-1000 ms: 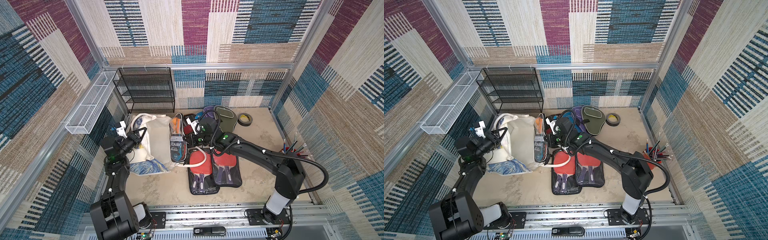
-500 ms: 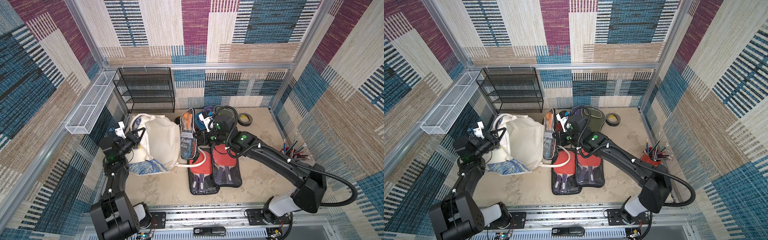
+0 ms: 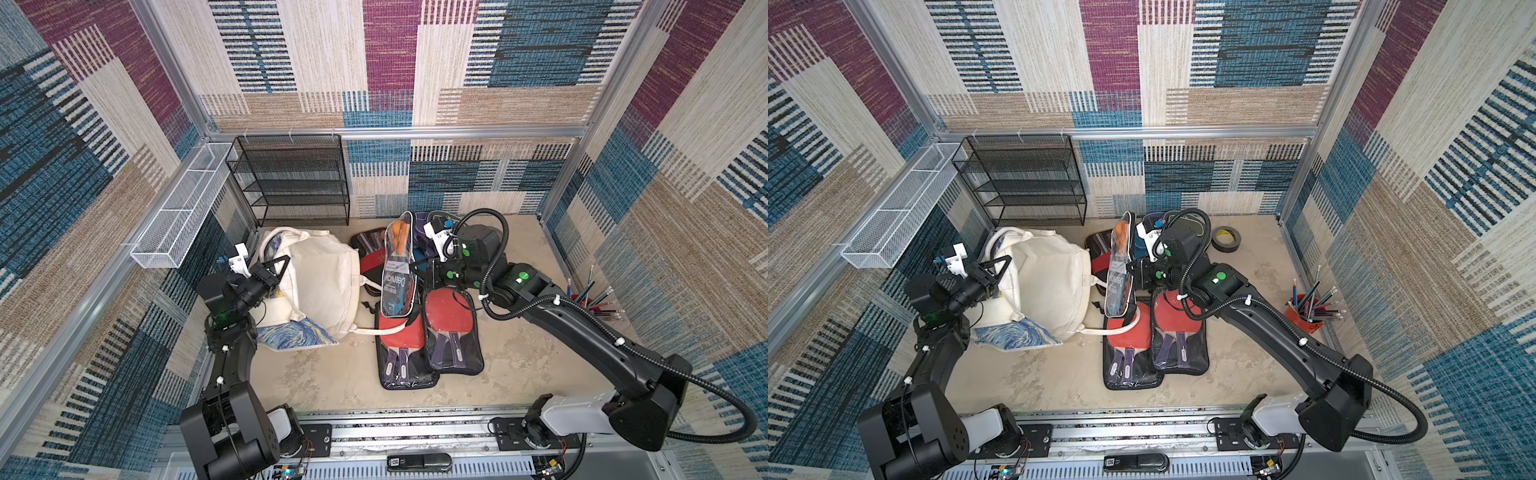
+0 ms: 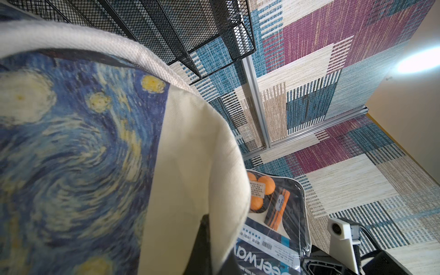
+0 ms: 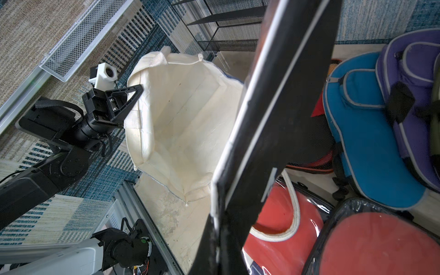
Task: Remove the ping pong set from the canvas bag
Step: Place the ping pong set at the ping pong set.
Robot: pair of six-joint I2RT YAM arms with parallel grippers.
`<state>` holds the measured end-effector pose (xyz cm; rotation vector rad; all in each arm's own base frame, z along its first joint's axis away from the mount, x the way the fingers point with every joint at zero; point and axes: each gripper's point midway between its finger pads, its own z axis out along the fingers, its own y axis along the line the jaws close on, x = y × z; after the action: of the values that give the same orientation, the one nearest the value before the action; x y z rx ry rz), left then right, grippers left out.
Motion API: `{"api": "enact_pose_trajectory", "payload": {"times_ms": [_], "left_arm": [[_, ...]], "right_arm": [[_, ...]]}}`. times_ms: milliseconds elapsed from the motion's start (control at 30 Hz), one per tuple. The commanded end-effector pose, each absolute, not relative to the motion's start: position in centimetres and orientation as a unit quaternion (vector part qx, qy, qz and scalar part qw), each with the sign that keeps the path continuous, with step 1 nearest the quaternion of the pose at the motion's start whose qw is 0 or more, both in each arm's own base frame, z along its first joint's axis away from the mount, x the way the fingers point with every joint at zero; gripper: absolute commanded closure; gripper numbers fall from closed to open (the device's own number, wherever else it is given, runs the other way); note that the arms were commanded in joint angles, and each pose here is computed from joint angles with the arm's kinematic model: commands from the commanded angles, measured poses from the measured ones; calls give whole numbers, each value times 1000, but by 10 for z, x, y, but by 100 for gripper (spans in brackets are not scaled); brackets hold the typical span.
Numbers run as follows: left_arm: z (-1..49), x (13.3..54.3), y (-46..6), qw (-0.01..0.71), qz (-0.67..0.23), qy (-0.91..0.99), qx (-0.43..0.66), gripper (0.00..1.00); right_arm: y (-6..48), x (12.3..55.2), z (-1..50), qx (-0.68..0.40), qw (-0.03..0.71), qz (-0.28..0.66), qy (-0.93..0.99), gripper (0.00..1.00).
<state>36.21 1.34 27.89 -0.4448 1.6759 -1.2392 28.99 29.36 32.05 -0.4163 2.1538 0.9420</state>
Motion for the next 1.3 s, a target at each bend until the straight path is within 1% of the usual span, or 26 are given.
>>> {"api": "enact_pose_trajectory", "payload": {"times_ms": [0,233,600,733,1000,1167,1267], "left_arm": [[287,362,15,500,-502,685,-171,100],[286,362,17,500,-501,685,-173,100],[279,364,18,488,-500,691,-182,100],[278,364,18,489,-498,693,-183,100],[277,364,18,487,-496,695,-183,100],[277,364,18,488,-495,695,-183,100],[279,364,19,490,-495,694,-182,100]], "right_arm": [[282,289,333,-148,384,379,829,100],[242,273,318,-104,362,378,846,100],[200,235,254,-44,297,374,877,100],[184,227,233,-24,281,362,888,100],[144,232,179,35,260,324,909,100],[116,238,154,73,251,284,922,100],[107,242,148,93,247,266,927,100]]}}
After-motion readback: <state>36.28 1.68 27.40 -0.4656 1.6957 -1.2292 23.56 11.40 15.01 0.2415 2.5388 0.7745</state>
